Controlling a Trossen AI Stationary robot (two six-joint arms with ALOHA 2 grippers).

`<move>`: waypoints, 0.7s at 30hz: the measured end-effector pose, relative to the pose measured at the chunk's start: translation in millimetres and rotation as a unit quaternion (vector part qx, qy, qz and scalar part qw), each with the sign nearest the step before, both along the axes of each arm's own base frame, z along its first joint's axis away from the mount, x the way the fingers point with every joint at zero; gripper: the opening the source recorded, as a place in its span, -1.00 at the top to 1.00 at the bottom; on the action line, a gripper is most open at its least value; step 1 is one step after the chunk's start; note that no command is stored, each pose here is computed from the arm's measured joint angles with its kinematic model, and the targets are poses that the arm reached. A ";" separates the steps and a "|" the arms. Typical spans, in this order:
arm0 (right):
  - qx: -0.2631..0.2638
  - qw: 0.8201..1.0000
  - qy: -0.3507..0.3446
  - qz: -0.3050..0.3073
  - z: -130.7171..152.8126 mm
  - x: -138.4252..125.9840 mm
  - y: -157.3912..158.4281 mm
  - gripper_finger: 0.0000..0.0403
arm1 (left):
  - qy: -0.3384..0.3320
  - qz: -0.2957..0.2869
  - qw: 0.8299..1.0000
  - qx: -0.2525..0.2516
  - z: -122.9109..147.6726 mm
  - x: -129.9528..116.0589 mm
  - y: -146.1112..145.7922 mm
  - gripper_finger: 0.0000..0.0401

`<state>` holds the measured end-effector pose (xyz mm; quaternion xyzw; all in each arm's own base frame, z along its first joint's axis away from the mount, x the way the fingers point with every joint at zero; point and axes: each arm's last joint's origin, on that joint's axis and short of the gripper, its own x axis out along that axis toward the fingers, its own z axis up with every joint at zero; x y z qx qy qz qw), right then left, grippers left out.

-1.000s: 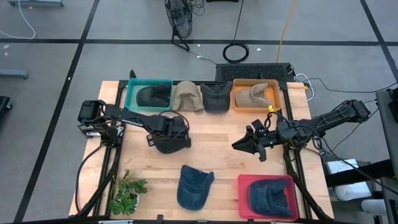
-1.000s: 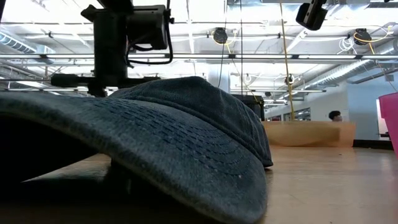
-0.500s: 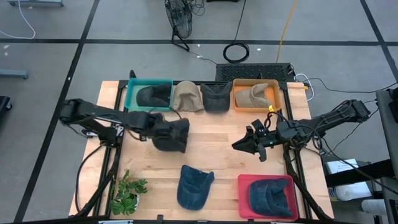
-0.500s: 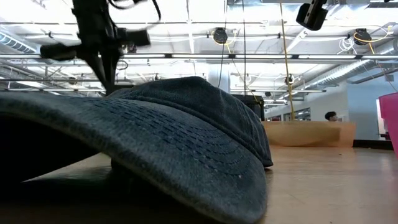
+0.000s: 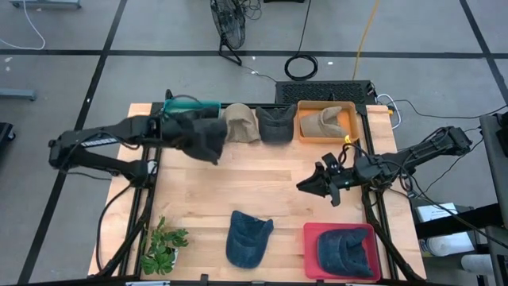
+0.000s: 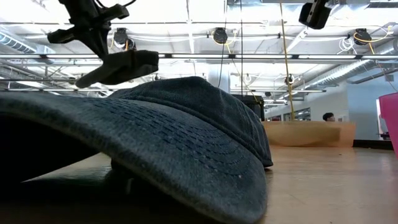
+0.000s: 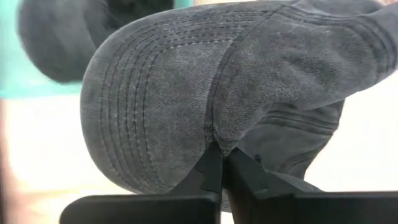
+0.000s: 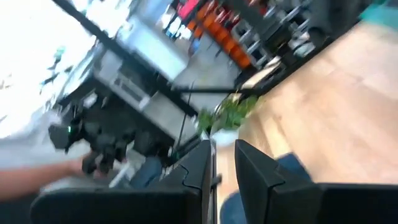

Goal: Pick & Place hat
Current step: Put the bottom black cap into the green bin

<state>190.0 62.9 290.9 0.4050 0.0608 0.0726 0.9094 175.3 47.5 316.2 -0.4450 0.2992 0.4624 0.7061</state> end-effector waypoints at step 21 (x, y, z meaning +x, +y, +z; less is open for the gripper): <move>0.007 0.967 -0.175 -0.184 30.9 7.8 -15.1 0.73 | 0.089 -0.004 0.996 0.028 -9.4 -55.7 115.7 0.97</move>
